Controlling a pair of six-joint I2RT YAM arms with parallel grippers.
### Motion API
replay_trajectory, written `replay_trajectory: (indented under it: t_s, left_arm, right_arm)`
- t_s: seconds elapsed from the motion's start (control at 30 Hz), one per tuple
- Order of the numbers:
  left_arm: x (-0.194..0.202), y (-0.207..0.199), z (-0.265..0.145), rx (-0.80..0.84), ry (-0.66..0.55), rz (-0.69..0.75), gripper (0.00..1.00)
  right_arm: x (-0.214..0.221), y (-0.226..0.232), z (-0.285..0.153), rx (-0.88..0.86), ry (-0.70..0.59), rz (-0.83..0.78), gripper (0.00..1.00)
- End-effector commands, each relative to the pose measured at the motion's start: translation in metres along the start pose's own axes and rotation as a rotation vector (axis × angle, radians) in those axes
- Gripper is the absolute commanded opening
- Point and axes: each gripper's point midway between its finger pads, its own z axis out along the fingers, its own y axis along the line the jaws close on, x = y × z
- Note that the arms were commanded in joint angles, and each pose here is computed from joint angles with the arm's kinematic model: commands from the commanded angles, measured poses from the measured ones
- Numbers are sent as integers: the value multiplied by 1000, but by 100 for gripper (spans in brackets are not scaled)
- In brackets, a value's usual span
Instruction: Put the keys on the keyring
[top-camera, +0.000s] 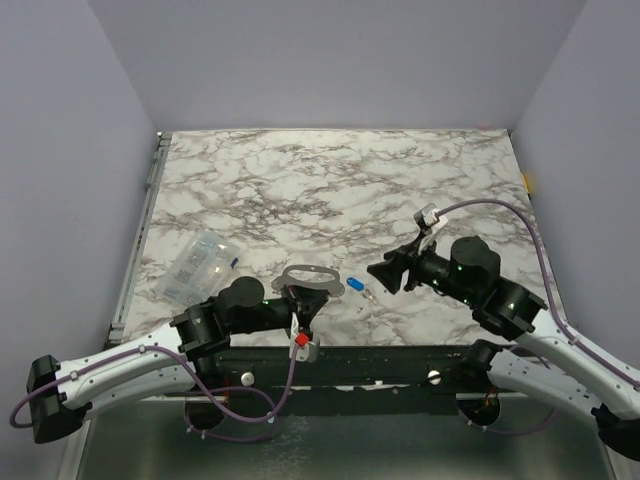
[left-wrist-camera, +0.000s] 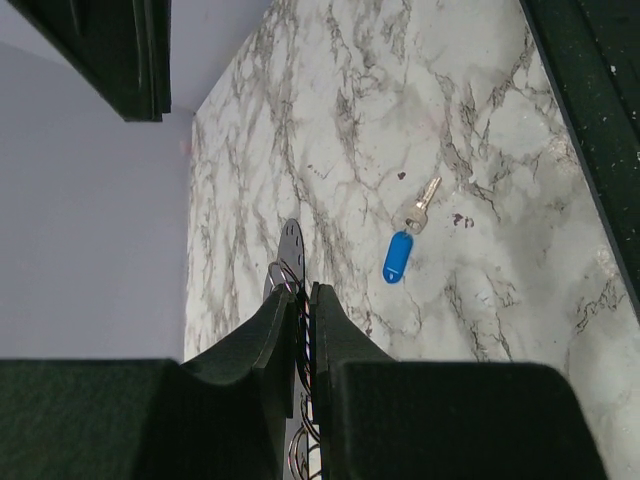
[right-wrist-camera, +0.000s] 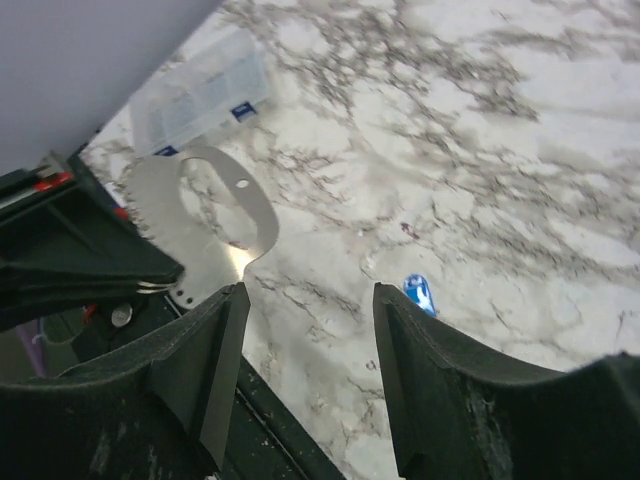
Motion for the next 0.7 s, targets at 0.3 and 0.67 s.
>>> replay_trajectory:
  t_s: [0.3, 0.67]
  left_arm:
    - [-36, -12, 6, 87, -169, -124, 0]
    - [-45, -9, 11, 151, -193, -277, 0]
  right_arm:
    - [42, -6, 15, 64, 299, 68, 66]
    - [47, 26, 7, -145, 354, 20, 72]
